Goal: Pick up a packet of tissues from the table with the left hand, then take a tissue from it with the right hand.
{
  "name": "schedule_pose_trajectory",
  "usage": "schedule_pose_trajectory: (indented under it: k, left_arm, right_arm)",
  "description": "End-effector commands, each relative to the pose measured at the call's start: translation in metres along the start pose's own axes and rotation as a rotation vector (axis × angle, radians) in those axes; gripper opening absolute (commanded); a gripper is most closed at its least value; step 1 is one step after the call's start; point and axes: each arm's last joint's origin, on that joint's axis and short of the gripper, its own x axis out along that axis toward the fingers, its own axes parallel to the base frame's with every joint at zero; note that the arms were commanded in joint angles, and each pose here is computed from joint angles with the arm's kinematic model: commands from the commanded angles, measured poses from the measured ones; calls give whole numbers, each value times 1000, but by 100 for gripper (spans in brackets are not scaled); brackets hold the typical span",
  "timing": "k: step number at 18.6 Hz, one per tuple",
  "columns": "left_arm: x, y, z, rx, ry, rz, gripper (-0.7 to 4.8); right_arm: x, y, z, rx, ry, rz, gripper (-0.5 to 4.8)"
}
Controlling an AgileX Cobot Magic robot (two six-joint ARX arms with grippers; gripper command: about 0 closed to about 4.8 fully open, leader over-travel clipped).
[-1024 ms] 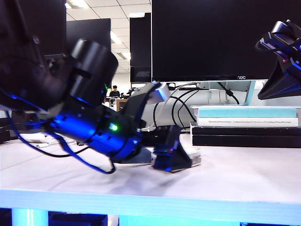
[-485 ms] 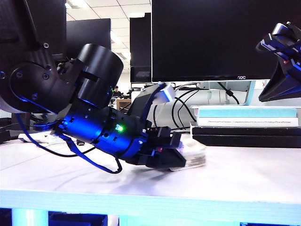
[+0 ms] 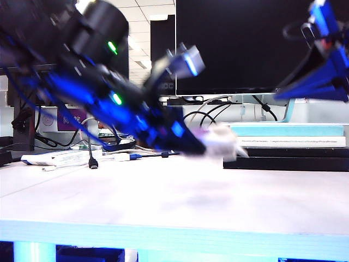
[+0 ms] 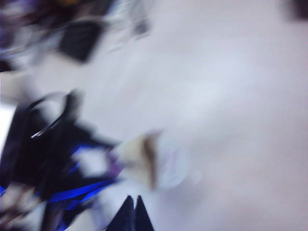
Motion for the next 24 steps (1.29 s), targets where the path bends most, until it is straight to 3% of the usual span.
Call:
schedule_pose_trajectory:
  k: [1,3,7,24]
  left_arm:
    - [-14,4,13,28,-69,-79,58]
    - [-18,0,19,39,-140,-218,58]
    - [-19,-1,19,37,-160,-267,58]
    - [-17,-4,31,34,-247,-315,57]
  right_arm:
    - [-1,6,1,23,52,160,0]
    - [-1,9,0,37,90,248,0]
    - [-2,12,-2,73,144,360,1]
    - [3,5,-4,130,202,431,-1]
